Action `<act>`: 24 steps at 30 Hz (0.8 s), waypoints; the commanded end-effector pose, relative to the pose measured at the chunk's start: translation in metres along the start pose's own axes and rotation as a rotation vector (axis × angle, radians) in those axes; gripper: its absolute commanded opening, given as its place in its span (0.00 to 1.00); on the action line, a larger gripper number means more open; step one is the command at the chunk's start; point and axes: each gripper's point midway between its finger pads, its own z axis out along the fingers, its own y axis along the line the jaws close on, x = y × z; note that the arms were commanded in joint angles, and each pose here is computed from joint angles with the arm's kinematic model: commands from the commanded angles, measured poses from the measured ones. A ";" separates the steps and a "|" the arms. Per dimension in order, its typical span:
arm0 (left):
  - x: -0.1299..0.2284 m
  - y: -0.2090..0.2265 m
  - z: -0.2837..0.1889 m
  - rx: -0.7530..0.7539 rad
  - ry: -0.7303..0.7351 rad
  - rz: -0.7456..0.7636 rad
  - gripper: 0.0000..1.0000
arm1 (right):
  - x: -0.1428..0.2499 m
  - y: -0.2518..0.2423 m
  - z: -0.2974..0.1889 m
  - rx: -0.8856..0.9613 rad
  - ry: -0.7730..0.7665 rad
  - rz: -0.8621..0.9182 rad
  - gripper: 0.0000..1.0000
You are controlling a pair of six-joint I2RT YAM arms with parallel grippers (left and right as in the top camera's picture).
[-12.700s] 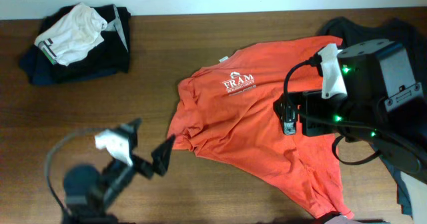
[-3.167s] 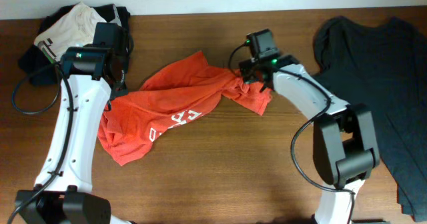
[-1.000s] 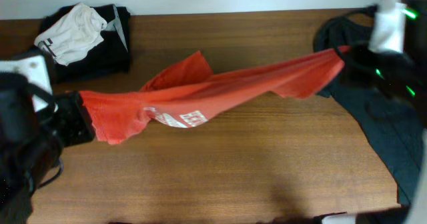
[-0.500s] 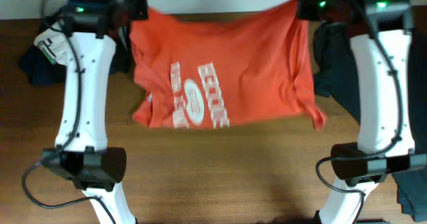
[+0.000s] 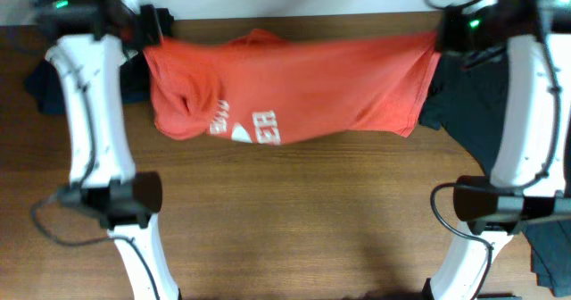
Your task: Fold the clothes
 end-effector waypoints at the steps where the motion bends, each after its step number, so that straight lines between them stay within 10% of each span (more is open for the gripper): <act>1: 0.024 0.017 -0.035 -0.053 0.046 -0.060 0.00 | 0.005 0.003 -0.046 0.015 -0.098 -0.020 0.04; 8: 0.056 0.020 -0.172 0.018 -0.167 -0.073 0.00 | 0.067 0.005 -0.102 0.015 -0.113 -0.022 0.05; 16: 0.188 0.020 -0.182 0.049 0.029 -0.113 0.00 | 0.170 -0.019 -0.101 0.090 0.010 0.041 0.05; 20: 0.205 0.023 -0.208 0.058 -0.054 -0.117 0.00 | 0.202 -0.014 -0.129 0.055 -0.086 0.024 0.17; 24: 0.220 0.016 -0.209 0.103 -0.044 -0.115 0.00 | 0.236 -0.019 -0.129 0.052 -0.093 0.050 0.06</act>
